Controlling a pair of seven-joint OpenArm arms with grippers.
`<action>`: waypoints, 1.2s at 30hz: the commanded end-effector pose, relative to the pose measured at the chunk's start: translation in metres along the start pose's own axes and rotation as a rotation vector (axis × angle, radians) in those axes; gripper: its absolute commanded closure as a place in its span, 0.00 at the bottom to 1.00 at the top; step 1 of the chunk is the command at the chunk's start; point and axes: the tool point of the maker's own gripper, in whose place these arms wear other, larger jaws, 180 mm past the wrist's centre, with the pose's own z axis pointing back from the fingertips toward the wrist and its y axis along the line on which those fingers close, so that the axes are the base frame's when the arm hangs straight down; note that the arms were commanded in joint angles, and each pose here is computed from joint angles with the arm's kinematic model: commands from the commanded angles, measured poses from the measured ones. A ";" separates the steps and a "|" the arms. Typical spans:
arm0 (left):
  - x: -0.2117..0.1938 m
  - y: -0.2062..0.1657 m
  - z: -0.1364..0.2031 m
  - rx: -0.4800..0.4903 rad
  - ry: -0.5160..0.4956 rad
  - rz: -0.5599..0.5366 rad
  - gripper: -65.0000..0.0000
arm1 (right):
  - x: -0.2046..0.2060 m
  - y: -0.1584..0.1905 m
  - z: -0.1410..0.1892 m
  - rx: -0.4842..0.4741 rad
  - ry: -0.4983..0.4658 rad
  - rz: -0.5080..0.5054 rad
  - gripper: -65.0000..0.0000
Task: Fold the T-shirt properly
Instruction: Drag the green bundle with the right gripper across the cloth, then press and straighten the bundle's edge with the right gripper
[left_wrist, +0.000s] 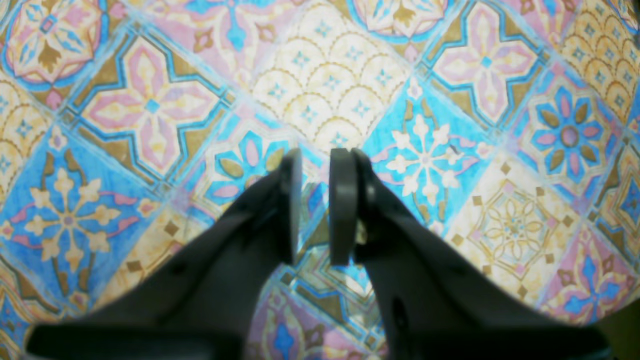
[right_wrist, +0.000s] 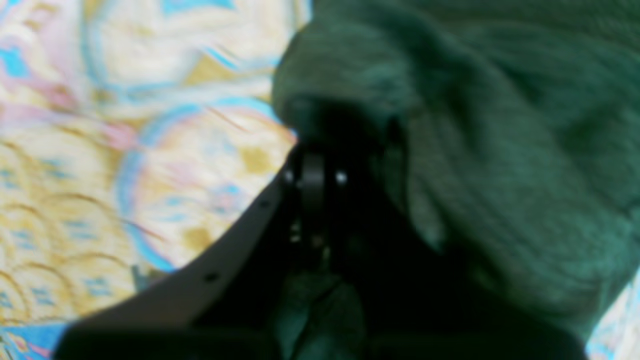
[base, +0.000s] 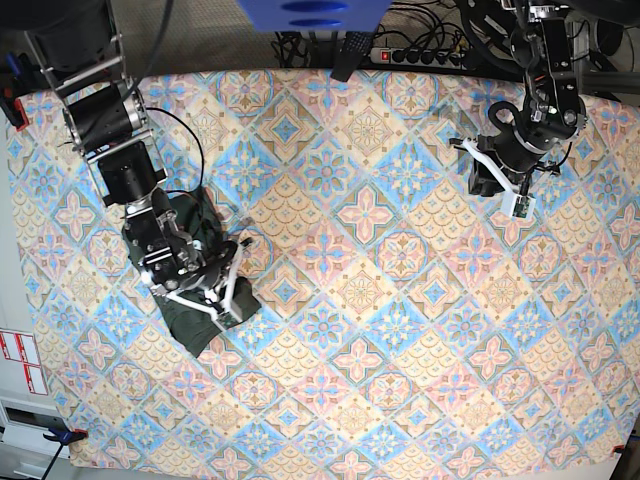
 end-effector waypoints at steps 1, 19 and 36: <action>0.013 0.002 0.004 0.003 -0.044 -0.015 0.87 | 0.014 -0.030 0.011 -0.066 -0.034 -0.029 1.00; 0.014 0.002 0.004 0.002 -0.048 -0.014 0.87 | 0.066 -0.030 0.075 -0.117 -0.196 -0.017 1.00; 0.017 0.002 0.003 0.002 -0.052 -0.015 0.87 | -0.081 -0.091 0.090 -0.242 -0.068 -0.312 1.00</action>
